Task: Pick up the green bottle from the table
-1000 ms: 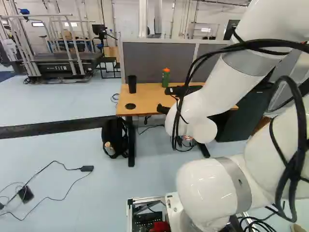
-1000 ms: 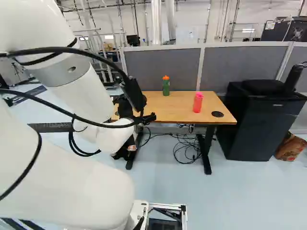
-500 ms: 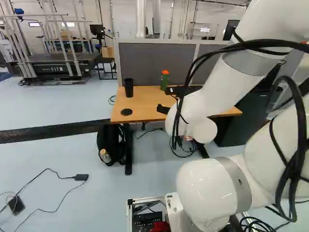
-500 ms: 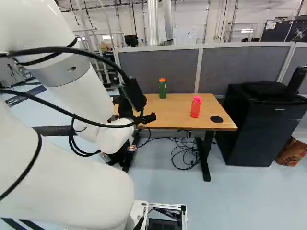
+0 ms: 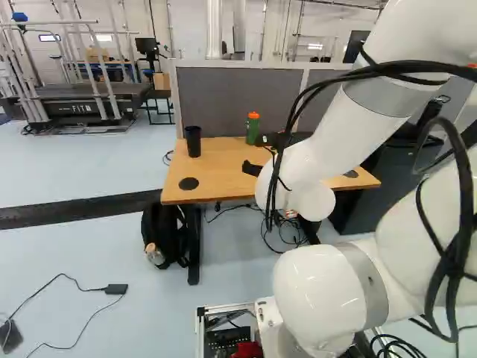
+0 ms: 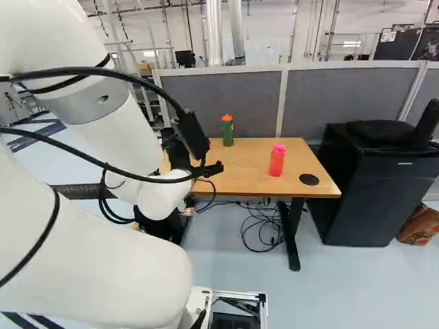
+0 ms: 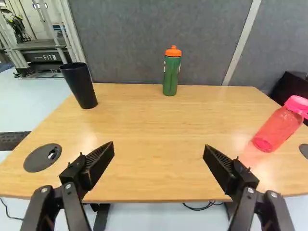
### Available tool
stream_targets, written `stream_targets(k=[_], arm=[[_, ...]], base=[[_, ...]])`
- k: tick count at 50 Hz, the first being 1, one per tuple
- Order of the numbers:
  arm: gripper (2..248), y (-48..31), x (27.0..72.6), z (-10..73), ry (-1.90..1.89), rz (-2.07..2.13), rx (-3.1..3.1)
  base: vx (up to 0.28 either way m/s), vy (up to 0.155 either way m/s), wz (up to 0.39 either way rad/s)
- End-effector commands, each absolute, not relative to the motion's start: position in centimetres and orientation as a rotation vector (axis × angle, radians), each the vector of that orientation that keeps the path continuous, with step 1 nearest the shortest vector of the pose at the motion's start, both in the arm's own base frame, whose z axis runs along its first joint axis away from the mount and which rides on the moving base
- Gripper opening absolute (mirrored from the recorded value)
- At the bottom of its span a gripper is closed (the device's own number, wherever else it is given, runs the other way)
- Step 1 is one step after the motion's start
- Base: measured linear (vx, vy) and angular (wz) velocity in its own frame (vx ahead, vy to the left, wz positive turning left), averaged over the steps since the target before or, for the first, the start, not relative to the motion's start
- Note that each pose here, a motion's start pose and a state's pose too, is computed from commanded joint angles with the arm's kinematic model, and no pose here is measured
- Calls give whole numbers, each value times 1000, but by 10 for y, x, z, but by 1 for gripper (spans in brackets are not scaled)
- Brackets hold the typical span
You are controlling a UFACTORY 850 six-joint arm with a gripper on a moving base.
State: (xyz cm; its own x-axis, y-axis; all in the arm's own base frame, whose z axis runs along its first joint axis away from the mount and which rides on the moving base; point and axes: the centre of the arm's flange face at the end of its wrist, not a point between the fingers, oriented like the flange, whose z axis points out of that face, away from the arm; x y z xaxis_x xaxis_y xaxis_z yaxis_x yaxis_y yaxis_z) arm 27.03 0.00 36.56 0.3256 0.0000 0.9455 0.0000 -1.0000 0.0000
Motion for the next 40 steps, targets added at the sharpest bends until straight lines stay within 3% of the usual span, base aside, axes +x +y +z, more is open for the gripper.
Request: stream_targets(k=[40], arm=[[247,0,270,366,0,1824,2558]], base=[[158,-25,-21]])
